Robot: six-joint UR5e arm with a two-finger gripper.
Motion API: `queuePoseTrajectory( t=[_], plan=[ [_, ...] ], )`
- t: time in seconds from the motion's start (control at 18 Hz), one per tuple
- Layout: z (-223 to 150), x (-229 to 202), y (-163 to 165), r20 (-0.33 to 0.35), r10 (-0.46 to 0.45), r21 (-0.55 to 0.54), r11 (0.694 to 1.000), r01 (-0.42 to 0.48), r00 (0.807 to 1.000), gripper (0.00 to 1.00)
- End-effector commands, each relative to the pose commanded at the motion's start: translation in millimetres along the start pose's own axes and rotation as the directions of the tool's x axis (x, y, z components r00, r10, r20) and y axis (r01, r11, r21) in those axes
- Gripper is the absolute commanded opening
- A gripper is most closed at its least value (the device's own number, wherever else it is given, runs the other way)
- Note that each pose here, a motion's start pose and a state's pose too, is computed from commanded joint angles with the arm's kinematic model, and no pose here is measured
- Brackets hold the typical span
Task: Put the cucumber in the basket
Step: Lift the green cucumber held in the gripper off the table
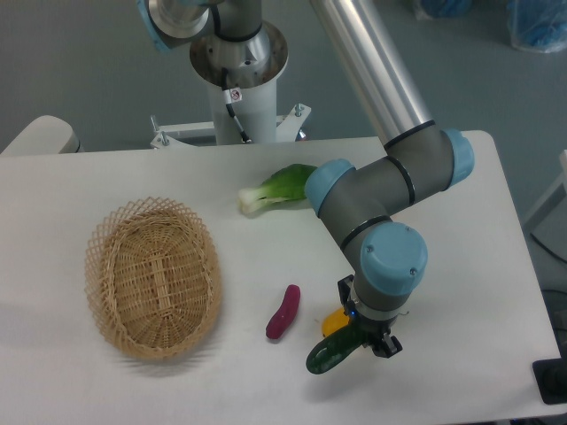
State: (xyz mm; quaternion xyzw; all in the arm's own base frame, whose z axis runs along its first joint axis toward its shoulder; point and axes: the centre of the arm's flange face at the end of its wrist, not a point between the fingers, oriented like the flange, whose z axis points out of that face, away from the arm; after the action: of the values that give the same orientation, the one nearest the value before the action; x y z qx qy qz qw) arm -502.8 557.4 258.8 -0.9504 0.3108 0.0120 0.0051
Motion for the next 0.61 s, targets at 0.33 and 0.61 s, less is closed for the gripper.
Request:
queuePoseTrajectory(
  t=[0.33, 0.61],
  plan=[
    [-0.5, 1.9, -6.4, 0.0, 0.006, -0.003, 1.0, -0.006, 1.0, 0.22],
    [0.1, 10.0, -21.0, -0.009, 0.021, 0.0, 1.0, -0.021, 1.0, 0.22]
  ],
)
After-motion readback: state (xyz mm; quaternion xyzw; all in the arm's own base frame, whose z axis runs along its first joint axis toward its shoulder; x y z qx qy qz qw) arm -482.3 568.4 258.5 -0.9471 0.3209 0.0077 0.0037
